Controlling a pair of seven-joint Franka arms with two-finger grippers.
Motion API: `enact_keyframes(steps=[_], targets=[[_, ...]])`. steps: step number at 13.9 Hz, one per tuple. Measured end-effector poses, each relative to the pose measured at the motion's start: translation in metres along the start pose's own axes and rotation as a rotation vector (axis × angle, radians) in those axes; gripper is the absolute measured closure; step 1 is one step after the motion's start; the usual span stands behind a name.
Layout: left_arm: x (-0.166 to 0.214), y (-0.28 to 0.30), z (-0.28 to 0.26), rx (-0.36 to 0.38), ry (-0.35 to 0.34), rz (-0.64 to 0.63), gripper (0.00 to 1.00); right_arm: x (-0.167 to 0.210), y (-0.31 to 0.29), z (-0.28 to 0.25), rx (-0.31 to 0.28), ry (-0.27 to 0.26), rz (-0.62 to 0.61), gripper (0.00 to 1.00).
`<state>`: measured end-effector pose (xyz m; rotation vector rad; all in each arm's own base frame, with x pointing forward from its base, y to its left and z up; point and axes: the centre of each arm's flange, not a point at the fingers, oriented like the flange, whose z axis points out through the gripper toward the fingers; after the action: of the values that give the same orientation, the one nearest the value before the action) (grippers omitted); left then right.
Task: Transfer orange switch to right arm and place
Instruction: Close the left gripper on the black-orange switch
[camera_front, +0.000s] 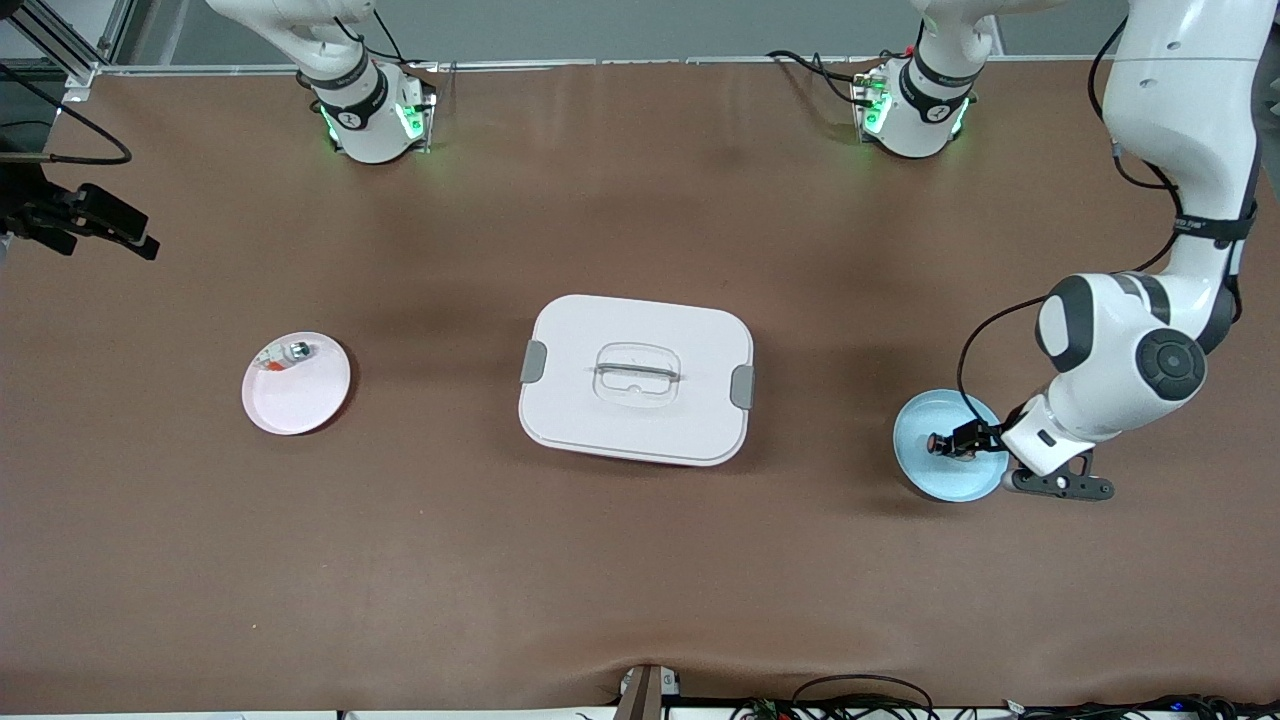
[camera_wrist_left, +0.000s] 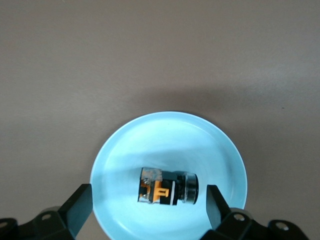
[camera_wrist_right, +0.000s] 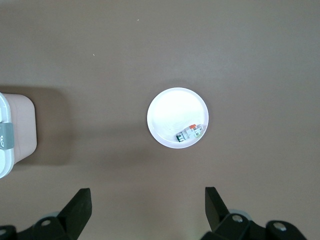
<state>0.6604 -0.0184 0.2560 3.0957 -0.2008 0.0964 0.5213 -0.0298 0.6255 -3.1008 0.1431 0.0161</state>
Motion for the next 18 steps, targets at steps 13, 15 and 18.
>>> enact_keyframes(steps=[13,15,18], targets=[[-0.006,0.006,0.05,-0.012,-0.027,0.007,0.02,0.0,0.0,0.0,0.0,-0.001,0.0,0.0],[-0.006,0.007,0.05,-0.013,-0.029,0.01,0.04,0.0,0.0,0.0,0.0,-0.001,0.0,0.0],[-0.009,0.008,0.055,-0.014,-0.038,0.03,0.06,0.0,0.0,0.0,0.0,-0.001,0.0,0.0]])
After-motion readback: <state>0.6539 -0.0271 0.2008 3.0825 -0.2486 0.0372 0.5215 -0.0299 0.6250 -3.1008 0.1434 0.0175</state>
